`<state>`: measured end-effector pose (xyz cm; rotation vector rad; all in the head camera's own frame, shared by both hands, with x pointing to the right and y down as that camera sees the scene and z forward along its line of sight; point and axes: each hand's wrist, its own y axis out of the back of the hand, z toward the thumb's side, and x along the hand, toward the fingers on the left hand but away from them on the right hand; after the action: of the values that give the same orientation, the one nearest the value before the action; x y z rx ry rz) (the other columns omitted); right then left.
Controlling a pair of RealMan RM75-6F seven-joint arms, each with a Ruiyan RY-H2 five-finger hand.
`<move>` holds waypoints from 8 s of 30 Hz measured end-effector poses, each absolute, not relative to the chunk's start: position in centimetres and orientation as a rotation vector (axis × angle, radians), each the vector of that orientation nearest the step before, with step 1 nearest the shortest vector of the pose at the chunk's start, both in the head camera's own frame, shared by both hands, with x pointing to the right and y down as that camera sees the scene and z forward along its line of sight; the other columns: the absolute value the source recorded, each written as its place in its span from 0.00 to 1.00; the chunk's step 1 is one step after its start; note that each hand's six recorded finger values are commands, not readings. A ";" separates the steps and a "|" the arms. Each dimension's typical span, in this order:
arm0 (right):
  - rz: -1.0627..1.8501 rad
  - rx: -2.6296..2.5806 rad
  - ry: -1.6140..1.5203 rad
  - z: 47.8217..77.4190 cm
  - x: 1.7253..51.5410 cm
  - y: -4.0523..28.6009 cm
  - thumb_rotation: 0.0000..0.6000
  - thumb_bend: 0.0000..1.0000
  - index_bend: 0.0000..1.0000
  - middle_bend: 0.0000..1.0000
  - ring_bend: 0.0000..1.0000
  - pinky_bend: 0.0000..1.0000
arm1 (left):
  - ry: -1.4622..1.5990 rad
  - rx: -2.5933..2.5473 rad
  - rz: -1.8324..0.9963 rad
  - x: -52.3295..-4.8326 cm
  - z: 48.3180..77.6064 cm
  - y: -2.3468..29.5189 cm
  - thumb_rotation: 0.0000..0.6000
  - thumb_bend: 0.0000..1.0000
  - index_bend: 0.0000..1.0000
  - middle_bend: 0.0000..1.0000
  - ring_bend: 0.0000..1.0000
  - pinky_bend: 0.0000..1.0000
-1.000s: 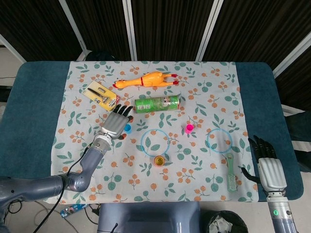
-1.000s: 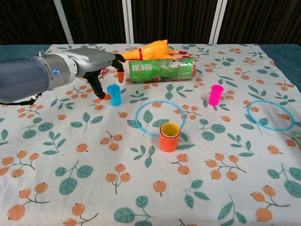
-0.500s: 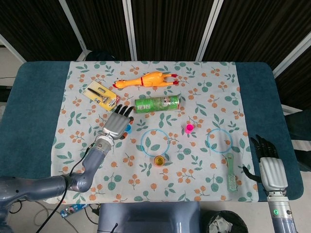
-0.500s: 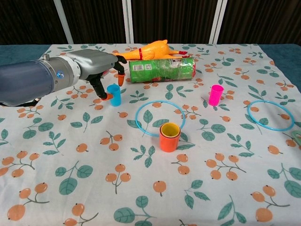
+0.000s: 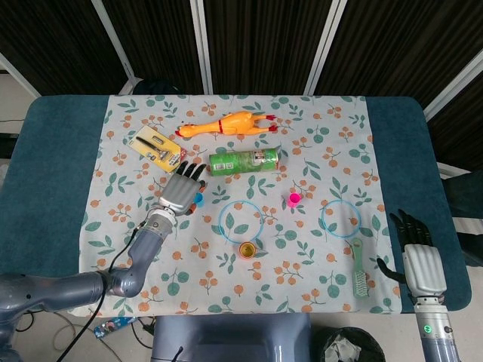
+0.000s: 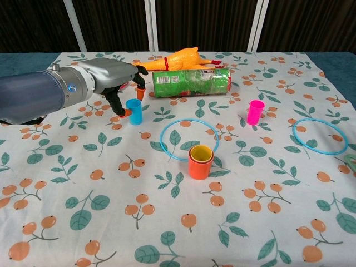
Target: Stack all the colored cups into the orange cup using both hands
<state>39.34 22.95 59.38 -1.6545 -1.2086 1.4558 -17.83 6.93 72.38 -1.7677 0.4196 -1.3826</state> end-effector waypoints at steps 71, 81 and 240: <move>1.452 -1.628 -1.249 58.9 40.1 22.7 1.00 0.32 0.05 0.02 0.02 0.09 | 0.273 -2.158 -0.925 -8.1 64.7 14.6 1.00 0.35 0.47 0.03 0.00 0.00; 1.452 -1.628 -1.256 58.9 40.2 22.7 1.00 0.32 0.05 0.02 0.02 0.09 | 0.245 -2.131 -0.946 -8.1 65.4 14.9 1.00 0.34 0.46 0.04 0.00 0.00; 1.066 -2.189 -0.925 60.3 17.9 17.3 1.00 0.46 0.47 0.02 0.05 0.09 | 0.968 -1.594 -1.342 -43.6 61.7 11.8 1.00 0.23 0.13 0.00 0.00 0.00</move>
<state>17.86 17.32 60.32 -2.1887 -0.9246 1.0662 -43.64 11.78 61.68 -1.5942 0.9684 -1.3419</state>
